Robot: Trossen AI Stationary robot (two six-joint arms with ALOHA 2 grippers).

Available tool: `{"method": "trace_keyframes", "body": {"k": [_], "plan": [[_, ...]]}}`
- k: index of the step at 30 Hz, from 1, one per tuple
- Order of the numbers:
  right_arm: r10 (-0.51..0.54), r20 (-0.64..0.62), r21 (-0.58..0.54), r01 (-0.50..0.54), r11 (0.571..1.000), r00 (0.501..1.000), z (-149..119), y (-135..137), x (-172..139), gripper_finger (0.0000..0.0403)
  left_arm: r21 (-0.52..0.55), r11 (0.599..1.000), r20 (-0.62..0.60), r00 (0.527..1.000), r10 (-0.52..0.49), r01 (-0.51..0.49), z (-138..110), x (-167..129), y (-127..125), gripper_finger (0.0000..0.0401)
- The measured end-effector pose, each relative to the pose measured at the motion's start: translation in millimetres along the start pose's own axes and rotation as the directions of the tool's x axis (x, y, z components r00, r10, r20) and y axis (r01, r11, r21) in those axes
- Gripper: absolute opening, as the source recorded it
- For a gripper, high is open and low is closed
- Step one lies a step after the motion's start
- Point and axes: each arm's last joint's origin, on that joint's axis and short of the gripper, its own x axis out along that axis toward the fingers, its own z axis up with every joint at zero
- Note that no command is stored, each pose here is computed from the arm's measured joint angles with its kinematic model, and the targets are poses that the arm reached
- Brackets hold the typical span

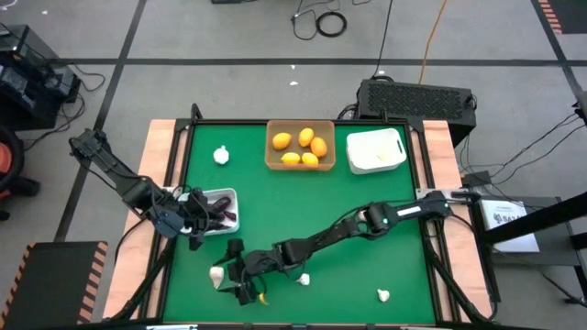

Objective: Sort produce into baskets
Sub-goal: Put the garlic into the right white bin

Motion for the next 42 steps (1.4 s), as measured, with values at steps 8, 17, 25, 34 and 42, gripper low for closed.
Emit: {"method": "trace_keyframes", "body": {"k": [8, 17, 25, 34, 42], "plan": [[-0.031, 0.07, 0.035, 0.029, 0.999, 0.997, -28, -13, 12, 0.035, 0.003, 1.0, 0.027, 0.999, 0.023, -0.023, 1, 0, 1, 0.0125], [-0.028, 0.085, 0.067, 0.022, 0.998, 0.996, -36, -12, 14, 0.035, 0.006, 0.999, 0.047, 0.998, 0.04, -0.041, 1, 0, 1, 0.0125], [0.012, 0.083, 0.105, -0.02, 0.994, 0.996, -61, -12, 21, 0.035, 0.001, 0.999, 0.056, 0.997, 0.047, -0.047, 2, 0, 1, 0.0125], [0.005, 0.108, 0.114, -0.017, 0.993, 0.994, -63, -14, 21, 0.035, 0.009, 0.998, 0.046, 0.997, 0.059, -0.059, 1, 3, 0, 0.0125], [0.003, 0.092, 0.114, -0.014, 0.993, 0.996, -66, -13, 22, 0.0325, 0.018, 0.997, 0.035, 0.997, 0.072, -0.073, 0, 6, -2, 0.0125]]}}
